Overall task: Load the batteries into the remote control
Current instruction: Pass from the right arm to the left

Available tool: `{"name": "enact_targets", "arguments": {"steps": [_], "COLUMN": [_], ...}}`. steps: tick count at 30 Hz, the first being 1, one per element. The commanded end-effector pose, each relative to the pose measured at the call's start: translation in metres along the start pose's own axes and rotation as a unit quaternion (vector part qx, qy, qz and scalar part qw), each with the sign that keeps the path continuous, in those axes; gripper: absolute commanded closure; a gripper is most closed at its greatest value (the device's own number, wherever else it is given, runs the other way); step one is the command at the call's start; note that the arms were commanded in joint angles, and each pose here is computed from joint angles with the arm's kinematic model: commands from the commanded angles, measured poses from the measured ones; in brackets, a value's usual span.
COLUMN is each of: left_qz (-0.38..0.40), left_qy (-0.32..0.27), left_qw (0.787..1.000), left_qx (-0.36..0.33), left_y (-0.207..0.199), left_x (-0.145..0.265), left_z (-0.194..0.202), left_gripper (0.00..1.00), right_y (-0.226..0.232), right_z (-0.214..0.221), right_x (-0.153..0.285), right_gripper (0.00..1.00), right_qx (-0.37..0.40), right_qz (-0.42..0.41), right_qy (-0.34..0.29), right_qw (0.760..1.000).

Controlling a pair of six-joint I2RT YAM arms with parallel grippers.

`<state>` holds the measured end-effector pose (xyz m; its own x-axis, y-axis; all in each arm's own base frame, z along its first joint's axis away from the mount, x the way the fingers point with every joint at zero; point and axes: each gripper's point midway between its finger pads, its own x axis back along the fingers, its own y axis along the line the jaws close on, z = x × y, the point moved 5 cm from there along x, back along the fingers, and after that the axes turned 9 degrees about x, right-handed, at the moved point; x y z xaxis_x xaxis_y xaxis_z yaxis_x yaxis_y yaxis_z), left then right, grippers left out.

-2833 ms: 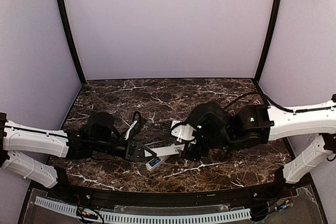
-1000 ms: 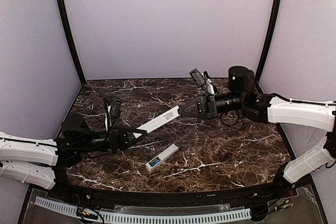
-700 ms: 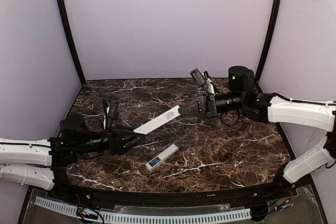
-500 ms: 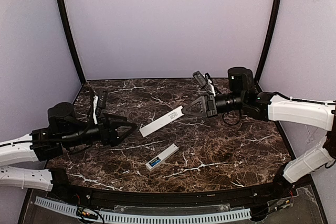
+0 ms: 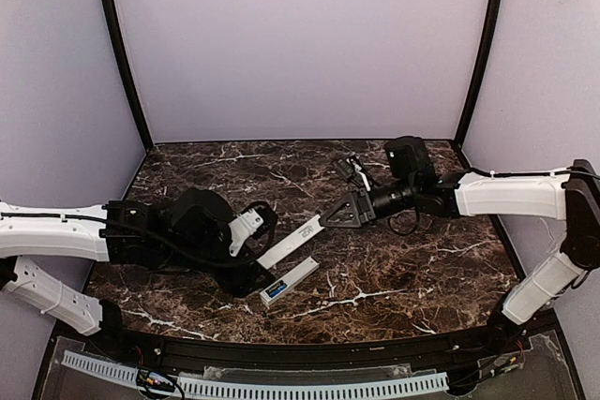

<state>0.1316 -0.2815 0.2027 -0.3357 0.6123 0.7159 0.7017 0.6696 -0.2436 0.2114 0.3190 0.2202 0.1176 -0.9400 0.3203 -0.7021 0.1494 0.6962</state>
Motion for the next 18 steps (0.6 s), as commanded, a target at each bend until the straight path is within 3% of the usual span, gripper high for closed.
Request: {"name": "enact_targets", "arguments": {"steps": [1, 8, 15, 18], "left_qz": [-0.043, -0.088, -0.046, -0.043], "left_qy": [0.023, 0.021, 0.047, 0.051], "left_qw": [0.998, 0.994, 0.995, 0.995], "left_qx": [-0.043, -0.061, -0.073, -0.074], "left_y": [0.002, 0.011, -0.003, -0.005], "left_x": [-0.001, -0.011, -0.03, -0.038], "left_z": [0.004, 0.001, 0.002, 0.002], "left_gripper": [0.35, 0.41, 0.32, 0.36], "right_y": [-0.004, -0.007, -0.014, -0.015], "right_z": [0.008, 0.017, 0.019, 0.019], "right_x": [-0.007, -0.015, -0.021, -0.024], "right_gripper": [1.0, 1.0, 1.0, 1.0], "right_qx": [-0.007, -0.017, -0.023, -0.025], "right_qz": [-0.023, -0.046, -0.053, -0.059], "right_qy": [0.014, 0.032, 0.036, 0.037], "right_qw": [1.0, 0.998, 0.998, 0.997]}}
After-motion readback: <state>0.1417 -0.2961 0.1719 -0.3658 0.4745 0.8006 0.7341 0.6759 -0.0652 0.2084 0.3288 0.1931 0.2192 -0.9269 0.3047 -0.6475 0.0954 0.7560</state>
